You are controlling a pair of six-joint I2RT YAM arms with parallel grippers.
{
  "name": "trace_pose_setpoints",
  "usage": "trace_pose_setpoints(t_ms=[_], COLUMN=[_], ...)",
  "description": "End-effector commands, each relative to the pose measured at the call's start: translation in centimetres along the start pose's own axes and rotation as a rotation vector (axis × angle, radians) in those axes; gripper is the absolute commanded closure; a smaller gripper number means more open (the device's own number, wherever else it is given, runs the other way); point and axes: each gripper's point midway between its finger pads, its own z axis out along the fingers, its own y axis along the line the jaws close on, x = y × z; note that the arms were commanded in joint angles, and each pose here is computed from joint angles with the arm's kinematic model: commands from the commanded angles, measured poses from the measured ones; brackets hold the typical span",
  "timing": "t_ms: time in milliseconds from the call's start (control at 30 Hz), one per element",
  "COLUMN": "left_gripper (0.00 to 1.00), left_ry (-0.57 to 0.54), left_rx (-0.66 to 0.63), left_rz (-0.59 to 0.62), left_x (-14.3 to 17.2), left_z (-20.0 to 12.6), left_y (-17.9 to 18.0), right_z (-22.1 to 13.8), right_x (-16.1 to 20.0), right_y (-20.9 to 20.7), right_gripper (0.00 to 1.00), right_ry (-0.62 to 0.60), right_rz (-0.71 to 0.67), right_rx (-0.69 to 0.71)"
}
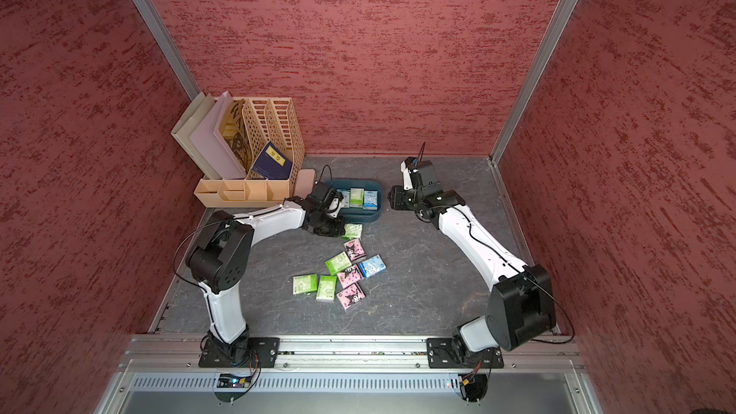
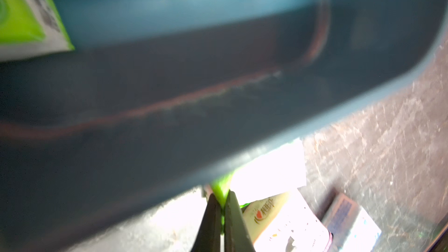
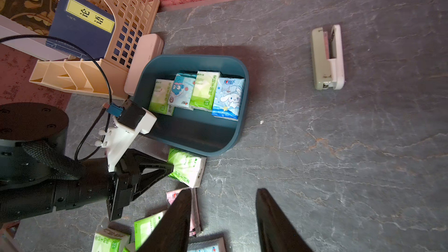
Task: Put the pocket tissues into the storage box
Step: Pick up the pocket tissues from the center of the board, then place the pocket tissues in the storage box.
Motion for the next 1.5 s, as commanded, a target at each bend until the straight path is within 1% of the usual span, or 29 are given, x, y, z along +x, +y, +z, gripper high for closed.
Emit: trace_pose_setpoints(t_ms=[0, 133, 267, 367, 433, 500, 567, 633, 700, 733, 833, 867, 967, 1033, 1067, 1167, 1300, 1467], left_gripper=[1.00, 1.00, 1.00, 1.00, 1.00, 1.00, 1.00, 1.00, 1.00, 1.00, 1.00, 1.00, 1.00, 1.00, 1.00, 1.00, 1.00, 1.00], left_ry=[-0.049, -0.178, -0.293, -0.405, -0.489, -0.530, -0.509, -0.446, -0.398, -0.389, -0.411, -0.418, -0.407, -0.385, -0.375, -0.367, -0.364, -0.329], left_rx=[0.034, 0.070, 0.105, 0.148, 0.185, 0.203, 0.194, 0.185, 0.197, 0.206, 0.204, 0.210, 0.194, 0.182, 0.180, 0.187, 0.192, 0.185], left_rz=[0.081, 0.125, 0.168, 0.220, 0.282, 0.359, 0.458, 0.596, 0.693, 0.728, 0.770, 0.791, 0.821, 0.827, 0.831, 0.829, 0.821, 0.807], left_x=[-0.2, -1.9, -3.6, -4.9, -5.7, -6.0, -5.7, -4.7, -3.6, -3.3, -3.5, -3.3, -3.4, -3.2, -3.1, -2.7, -2.2, -1.6], left_z=[-2.8, -6.4, -10.2, -13.1, -15.1, -16.4, -17.1, -17.4, -17.9, -18.3, -19.1, -19.2, -18.7, -18.3, -18.0, -17.7, -17.2, -16.2], left_y=[-2.3, -4.2, -5.9, -7.5, -8.8, -9.6, -10.0, -10.3, -10.2, -10.1, -9.8, -9.9, -9.6, -9.3, -9.2, -9.2, -9.1, -8.5], right_z=[-1.7, -2.3, -2.5, -3.1, -3.7, -4.1, -4.4, -4.6, -5.0, -5.3, -6.0, -5.1, -4.1, -3.7, -3.6, -2.6, -1.7, -1.8], right_x=[-0.9, -0.8, -0.8, -0.8, -0.6, 0.3, 1.3, 1.9, 1.9, 1.7, 1.3, 1.7, 2.1, 2.0, 1.7, 1.6, 2.8, 3.2], right_y=[0.8, 1.1, 1.8, 2.8, 4.0, 5.6, 6.8, 7.4, 7.9, 8.3, 9.0, 9.0, 9.8, 10.5, 10.8, 11.0, 11.9, 12.9], right_gripper=[0.51, 0.47, 0.46, 0.46, 0.44, 0.43, 0.43, 0.43, 0.44, 0.44, 0.43, 0.42, 0.43, 0.45, 0.46, 0.49, 0.51, 0.51], right_ry=[-0.046, -0.060, -0.051, -0.043, -0.024, 0.017, 0.069, 0.125, 0.154, 0.161, 0.151, 0.181, 0.239, 0.262, 0.260, 0.255, 0.309, 0.313], right_rz=[-0.017, -0.024, -0.033, -0.045, -0.084, -0.147, -0.199, -0.240, -0.274, -0.289, -0.329, -0.329, -0.318, -0.305, -0.304, -0.333, -0.320, -0.294], right_rx=[-0.041, -0.058, -0.096, -0.144, -0.206, -0.301, -0.387, -0.423, -0.448, -0.465, -0.499, -0.517, -0.594, -0.645, -0.655, -0.617, -0.662, -0.711])
